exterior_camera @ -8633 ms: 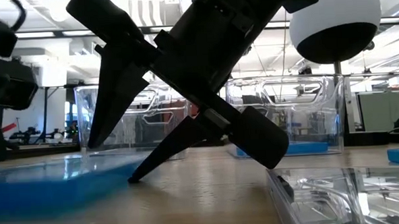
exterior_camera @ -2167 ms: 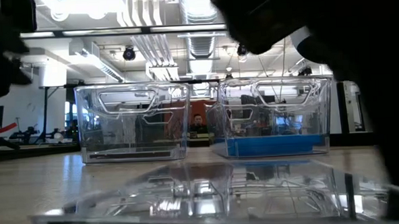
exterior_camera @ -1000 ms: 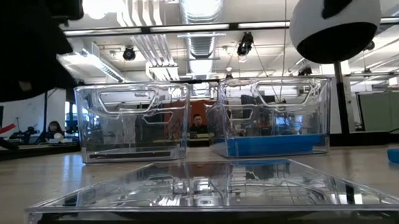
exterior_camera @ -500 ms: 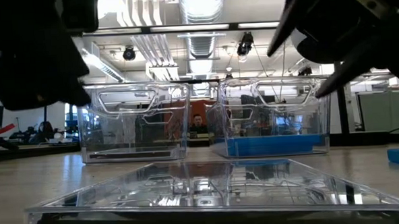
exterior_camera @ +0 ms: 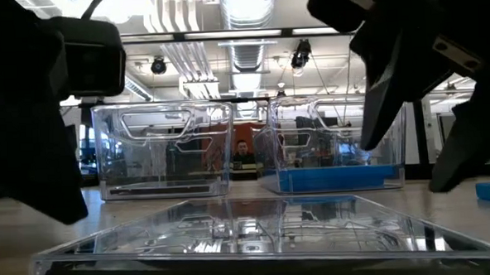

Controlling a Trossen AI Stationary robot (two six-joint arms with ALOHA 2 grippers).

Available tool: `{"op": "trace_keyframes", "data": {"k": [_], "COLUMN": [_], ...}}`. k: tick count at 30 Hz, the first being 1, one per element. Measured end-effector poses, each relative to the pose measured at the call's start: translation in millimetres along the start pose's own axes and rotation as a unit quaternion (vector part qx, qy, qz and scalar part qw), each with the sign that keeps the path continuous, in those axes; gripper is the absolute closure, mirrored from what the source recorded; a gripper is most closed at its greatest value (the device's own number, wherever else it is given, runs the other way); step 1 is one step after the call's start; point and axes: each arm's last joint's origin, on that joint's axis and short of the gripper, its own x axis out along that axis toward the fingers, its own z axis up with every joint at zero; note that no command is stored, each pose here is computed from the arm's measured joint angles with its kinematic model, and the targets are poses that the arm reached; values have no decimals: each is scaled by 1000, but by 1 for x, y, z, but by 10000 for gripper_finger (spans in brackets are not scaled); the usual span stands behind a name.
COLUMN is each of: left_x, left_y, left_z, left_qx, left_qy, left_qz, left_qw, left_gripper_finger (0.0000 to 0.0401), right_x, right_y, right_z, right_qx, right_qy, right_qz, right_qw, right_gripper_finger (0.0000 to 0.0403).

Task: Pick & place jewel cases by type
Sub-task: Put the left black cd case into the left transparent bin

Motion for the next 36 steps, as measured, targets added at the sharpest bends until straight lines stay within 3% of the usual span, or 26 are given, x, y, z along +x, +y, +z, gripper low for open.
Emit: {"op": "trace_keyframes", "data": {"k": [14,25,36], "left_x": [27,25,26], "left_y": [-16,-13,-14], "left_z": [2,-2,-1], "left_qx": [14,35,46], "left_qy": [16,31,26], "left_qz": [-8,-4,-10], "left_qw": [1000,999,999], "left_gripper_finger": [268,268,268], "right_x": [40,15,-2], "right_y": [16,48,90], "right_z": [-20,-20,-29], "right_qx": [-4,-91,-133], "right_qy": [6,-34,-51], "right_qz": [-9,61,147], "right_qw": [1000,993,979], "right_gripper_finger": [204,204,204]}}
